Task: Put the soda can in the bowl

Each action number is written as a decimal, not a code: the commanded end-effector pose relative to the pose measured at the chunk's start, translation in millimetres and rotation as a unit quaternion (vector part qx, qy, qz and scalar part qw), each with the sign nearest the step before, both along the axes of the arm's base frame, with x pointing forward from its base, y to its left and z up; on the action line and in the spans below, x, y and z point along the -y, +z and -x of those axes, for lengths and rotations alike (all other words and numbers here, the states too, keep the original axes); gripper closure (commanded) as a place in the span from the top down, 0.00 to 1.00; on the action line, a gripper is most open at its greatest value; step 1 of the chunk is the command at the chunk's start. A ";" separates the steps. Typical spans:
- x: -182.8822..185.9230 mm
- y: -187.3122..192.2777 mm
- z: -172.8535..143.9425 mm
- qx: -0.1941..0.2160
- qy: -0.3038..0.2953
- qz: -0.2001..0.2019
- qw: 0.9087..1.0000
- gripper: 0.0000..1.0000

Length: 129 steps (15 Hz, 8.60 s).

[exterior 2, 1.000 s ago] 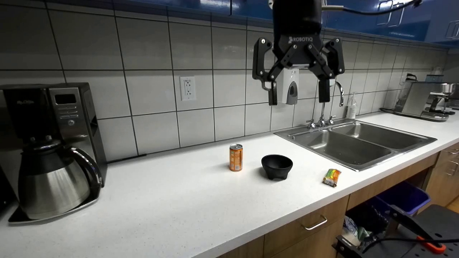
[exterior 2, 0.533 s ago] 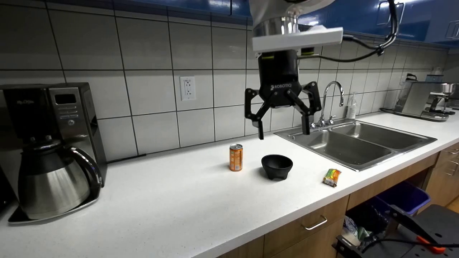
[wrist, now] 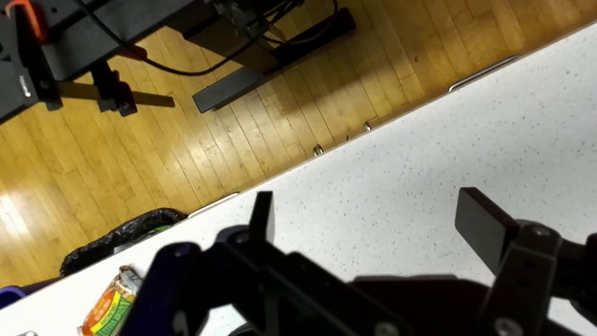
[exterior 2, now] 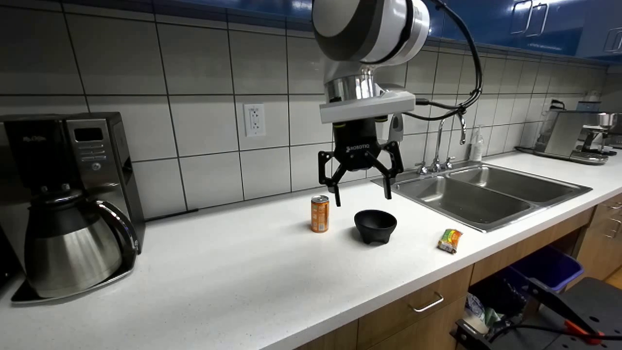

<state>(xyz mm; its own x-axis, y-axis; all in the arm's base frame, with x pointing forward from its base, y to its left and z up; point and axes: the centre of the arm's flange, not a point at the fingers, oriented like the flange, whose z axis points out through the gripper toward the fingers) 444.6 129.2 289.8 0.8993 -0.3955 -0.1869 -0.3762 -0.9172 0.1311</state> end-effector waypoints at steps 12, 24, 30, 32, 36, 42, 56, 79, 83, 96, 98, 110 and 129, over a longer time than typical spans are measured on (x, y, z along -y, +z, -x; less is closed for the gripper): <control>34.6 -73.3 -134.1 0.058 -0.006 0.024 0.998 1.00; 36.9 -99.4 -198.1 0.095 -0.018 0.037 0.995 1.00; 43.1 -111.6 -224.8 0.106 -0.026 0.044 0.993 1.00; 40.8 -115.3 -231.4 0.108 -0.027 0.044 0.993 1.00; 34.2 -122.2 -240.6 0.113 -0.024 0.047 0.992 1.00; 34.7 -128.0 -256.1 0.121 -0.026 0.052 0.991 1.00; 41.7 -143.3 -251.6 0.114 -0.019 0.052 0.992 1.00; 42.3 -147.4 -256.0 0.126 -0.024 0.050 0.990 1.00; 43.3 -149.4 -255.5 0.126 -0.025 0.049 0.990 0.74; 58.2 -104.5 -250.0 0.142 -0.060 0.040 0.987 0.39; 62.1 -90.9 -248.7 0.149 -0.067 0.035 0.986 0.39; 116.5 -48.0 -205.1 0.166 -0.097 0.056 0.980 0.39; 139.6 -61.8 -144.1 0.138 -0.077 0.094 0.983 0.39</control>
<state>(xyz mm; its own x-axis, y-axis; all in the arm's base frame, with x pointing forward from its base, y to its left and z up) 599.4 -12.7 222.1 0.8372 -0.5290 0.1385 -0.5458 -0.8244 0.1501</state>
